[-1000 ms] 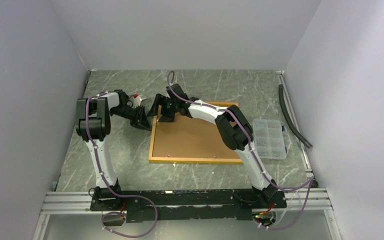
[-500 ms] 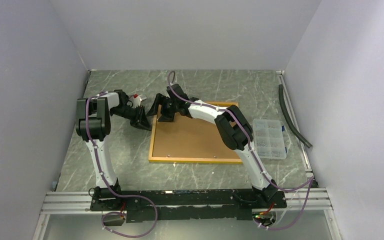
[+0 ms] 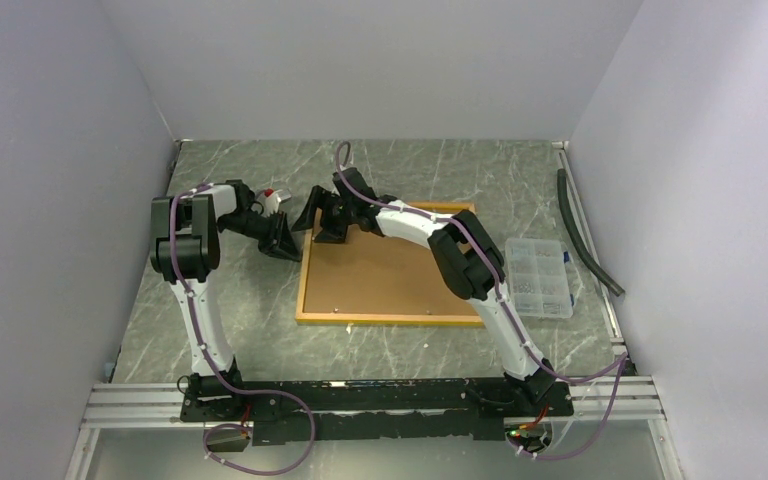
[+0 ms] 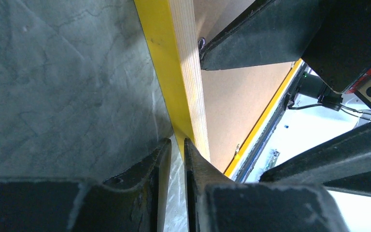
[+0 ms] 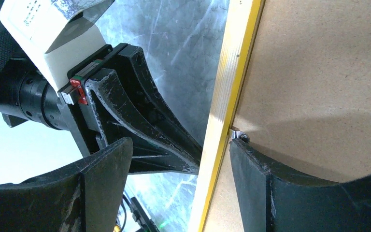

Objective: Put the photo into the frame
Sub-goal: Install the photo frame at the center of the board.

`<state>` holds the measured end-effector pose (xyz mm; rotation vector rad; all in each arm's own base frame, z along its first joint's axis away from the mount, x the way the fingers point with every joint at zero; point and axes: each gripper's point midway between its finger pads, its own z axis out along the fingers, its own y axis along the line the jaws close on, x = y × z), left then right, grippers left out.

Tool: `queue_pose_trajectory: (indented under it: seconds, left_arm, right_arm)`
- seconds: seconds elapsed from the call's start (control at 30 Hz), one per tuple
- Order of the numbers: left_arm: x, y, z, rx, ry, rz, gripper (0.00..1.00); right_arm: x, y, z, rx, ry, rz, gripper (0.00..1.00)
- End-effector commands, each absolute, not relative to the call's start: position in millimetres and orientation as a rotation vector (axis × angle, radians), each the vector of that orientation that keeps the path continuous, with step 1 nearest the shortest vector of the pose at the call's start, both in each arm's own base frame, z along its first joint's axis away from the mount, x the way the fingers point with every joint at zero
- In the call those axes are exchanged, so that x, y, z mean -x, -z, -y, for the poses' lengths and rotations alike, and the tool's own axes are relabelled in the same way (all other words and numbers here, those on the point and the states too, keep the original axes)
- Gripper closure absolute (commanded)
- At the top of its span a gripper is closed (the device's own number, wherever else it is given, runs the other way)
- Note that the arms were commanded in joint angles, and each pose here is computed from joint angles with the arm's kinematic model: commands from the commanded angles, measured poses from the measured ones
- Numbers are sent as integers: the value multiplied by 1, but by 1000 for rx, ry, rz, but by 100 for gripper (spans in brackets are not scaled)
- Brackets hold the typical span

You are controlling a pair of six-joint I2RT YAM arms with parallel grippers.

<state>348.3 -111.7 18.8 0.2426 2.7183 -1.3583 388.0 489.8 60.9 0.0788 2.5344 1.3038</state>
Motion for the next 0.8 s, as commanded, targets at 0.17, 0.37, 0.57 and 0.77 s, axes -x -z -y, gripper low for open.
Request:
queue_pose_trajectory:
  seconds: [0.17, 0.37, 0.57, 0.77]
  left_arm:
    - [-361, -59, 91, -264, 1325, -2654, 68]
    - [-363, -104, 72, -286, 1275, -2579, 57]
    - [-347, -151, 70, -395, 1210, -2497, 48]
    - [-320, -214, 77, -558, 1127, -2314, 5]
  right_arm:
    - [-367, -141, -469, 292, -1251, -2289, 15]
    - [-303, -147, -396, 575, -1028, -2285, 13]
    - [-237, -107, -325, 763, -772, -2319, 12]
    - [-197, -89, -305, 914, -759, -2253, 16]
